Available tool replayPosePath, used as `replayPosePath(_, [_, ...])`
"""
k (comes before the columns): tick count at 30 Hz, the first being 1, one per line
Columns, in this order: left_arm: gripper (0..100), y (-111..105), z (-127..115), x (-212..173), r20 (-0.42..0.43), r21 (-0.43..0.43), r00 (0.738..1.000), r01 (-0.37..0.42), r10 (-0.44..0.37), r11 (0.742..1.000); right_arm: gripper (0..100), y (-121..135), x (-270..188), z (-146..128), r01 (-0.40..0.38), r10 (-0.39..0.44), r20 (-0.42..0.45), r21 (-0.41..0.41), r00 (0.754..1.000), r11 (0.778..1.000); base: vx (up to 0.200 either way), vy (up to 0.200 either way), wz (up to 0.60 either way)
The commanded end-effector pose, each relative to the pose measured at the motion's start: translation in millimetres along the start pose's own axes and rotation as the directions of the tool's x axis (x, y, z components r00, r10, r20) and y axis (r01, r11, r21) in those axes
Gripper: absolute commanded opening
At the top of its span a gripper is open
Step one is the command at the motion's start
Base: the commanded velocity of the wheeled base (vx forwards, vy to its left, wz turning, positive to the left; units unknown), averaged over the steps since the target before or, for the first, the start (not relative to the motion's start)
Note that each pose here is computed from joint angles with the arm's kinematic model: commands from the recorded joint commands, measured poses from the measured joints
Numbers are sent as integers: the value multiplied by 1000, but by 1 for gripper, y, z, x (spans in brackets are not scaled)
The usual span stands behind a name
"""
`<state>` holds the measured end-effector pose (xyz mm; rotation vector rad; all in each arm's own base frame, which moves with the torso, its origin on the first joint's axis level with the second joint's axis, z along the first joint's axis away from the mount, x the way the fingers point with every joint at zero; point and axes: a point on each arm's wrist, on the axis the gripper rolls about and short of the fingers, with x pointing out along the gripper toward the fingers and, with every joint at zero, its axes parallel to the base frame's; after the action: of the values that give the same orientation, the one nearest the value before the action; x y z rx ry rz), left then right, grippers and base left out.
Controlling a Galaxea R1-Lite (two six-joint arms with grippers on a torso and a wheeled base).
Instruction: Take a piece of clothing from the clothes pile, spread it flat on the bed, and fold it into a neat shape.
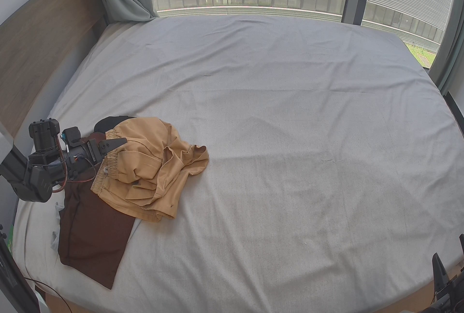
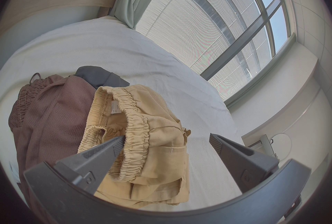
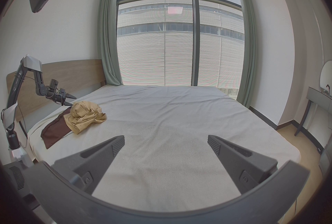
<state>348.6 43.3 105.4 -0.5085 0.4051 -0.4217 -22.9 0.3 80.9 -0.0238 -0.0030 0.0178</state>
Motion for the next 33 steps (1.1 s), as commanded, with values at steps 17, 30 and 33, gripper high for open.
replayPosePath(17, [100, -6, -12, 20, -17, 28, 997, 72, -71, 997, 100, 0, 0, -5, -1, 1, -3, -1, 1000, 1000, 0, 0, 0])
replayPosePath(30, [100, -1, -18, 29, 0, 41, 997, 83, -83, 996, 100, 0, 0, -5, -1, 1, -3, -1, 1000, 1000, 0, 0, 0])
replayPosePath(33, [0, -1, -18, 28, -2, 37, 997, 83, -83, 996, 100, 0, 0, -5, -1, 1, -3, -1, 1000, 1000, 0, 0, 0])
